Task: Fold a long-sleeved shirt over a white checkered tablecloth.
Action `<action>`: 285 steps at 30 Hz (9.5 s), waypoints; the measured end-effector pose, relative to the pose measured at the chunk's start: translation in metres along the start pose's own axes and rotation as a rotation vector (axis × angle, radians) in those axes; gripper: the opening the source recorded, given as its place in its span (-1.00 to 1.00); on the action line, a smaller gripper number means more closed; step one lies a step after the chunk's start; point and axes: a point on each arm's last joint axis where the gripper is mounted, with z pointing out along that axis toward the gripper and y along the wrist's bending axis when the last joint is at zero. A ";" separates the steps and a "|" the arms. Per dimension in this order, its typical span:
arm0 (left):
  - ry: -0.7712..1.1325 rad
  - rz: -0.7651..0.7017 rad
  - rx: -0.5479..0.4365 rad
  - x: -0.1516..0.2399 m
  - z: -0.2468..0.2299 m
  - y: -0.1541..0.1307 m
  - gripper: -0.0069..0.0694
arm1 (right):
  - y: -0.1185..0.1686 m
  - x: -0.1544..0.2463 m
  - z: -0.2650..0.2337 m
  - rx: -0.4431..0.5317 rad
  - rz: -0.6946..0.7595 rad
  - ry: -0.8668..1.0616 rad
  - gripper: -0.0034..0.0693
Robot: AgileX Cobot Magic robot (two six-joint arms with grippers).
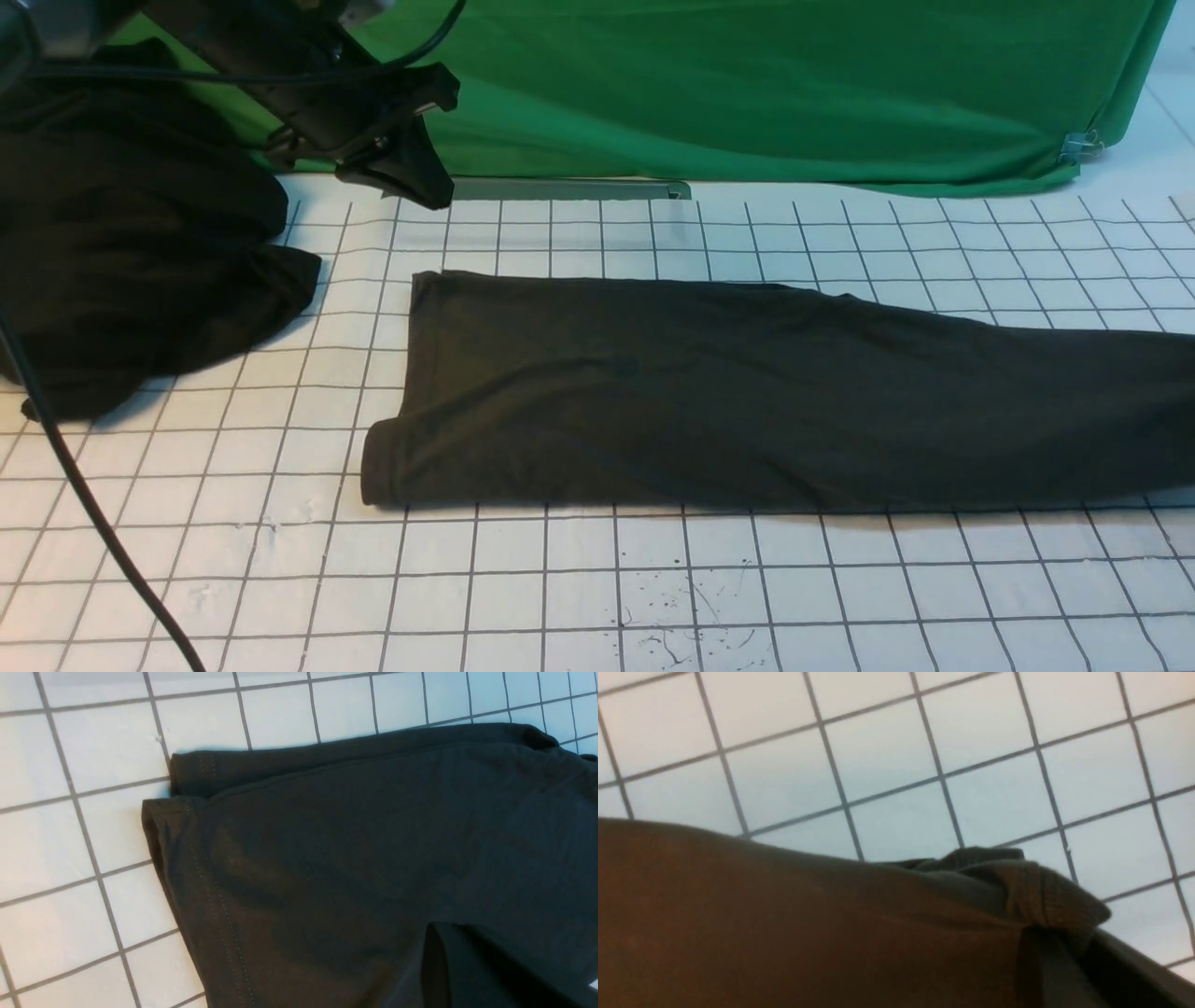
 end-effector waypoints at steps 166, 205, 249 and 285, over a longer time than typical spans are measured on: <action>0.380 0.106 0.006 0.148 0.049 -0.073 -0.79 | 0.203 0.127 -0.037 -0.174 -0.501 0.389 -0.81; 0.145 0.258 -0.081 0.120 -0.053 -0.108 0.17 | 0.198 0.130 -0.157 -0.304 -0.715 0.207 -0.77; 0.106 0.277 -0.120 0.117 -0.056 -0.106 -0.69 | 0.058 0.253 -0.256 -0.609 -0.454 -1.075 -0.60; 0.139 0.242 -0.072 0.120 -0.056 -0.110 -0.62 | 0.038 0.314 -0.127 -0.342 -0.313 -1.012 -0.42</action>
